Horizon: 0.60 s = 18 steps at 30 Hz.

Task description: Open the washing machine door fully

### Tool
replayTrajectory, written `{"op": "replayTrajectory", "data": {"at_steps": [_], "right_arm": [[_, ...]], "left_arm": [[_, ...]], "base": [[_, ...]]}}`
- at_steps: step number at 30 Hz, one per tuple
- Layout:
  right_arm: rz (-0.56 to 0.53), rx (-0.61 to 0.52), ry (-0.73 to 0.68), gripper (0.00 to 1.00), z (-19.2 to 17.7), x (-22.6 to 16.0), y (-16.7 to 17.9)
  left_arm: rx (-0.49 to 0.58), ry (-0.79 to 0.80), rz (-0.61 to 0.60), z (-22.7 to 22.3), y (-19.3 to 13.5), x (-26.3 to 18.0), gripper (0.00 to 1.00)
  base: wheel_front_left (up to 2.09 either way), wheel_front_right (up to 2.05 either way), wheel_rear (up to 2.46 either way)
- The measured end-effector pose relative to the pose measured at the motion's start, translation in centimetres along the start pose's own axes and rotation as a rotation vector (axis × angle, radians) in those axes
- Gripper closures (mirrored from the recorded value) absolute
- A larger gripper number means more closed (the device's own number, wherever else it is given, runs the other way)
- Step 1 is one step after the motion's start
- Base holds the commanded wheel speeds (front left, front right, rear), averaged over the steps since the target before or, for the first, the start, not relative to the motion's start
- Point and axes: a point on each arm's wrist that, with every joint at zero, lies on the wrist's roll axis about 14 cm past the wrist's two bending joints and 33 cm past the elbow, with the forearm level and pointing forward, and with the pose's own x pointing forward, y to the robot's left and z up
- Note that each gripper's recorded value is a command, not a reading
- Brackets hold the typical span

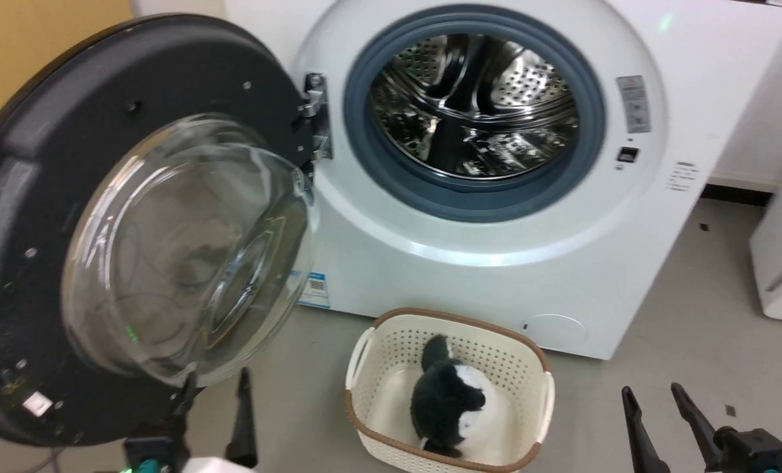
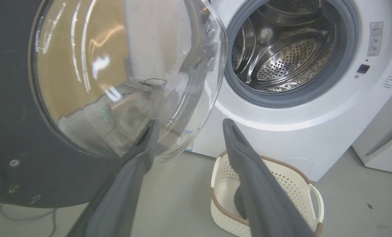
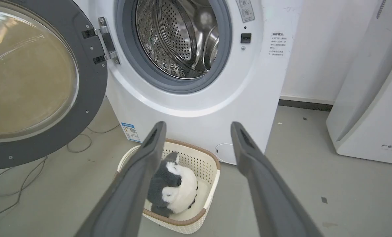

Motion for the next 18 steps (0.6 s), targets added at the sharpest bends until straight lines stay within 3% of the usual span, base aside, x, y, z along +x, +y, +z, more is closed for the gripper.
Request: {"op": "replayTrajectory", "data": {"at_steps": [9,18], "right_arm": [[-0.079,-0.05,0.011,0.0,0.3,-1.8,-2.3],[-0.152,-0.052,0.014,0.0,0.3,-3.7,-4.1]], "left_arm": [[0.105,0.02,-0.212,-0.7,-6.1,2.5,0.0],[0.154,0.054,-0.298,-2.1,-8.9,3.7,0.0]], "base": [[0.0,0.0,0.0],[0.0,0.0,0.0]]}}
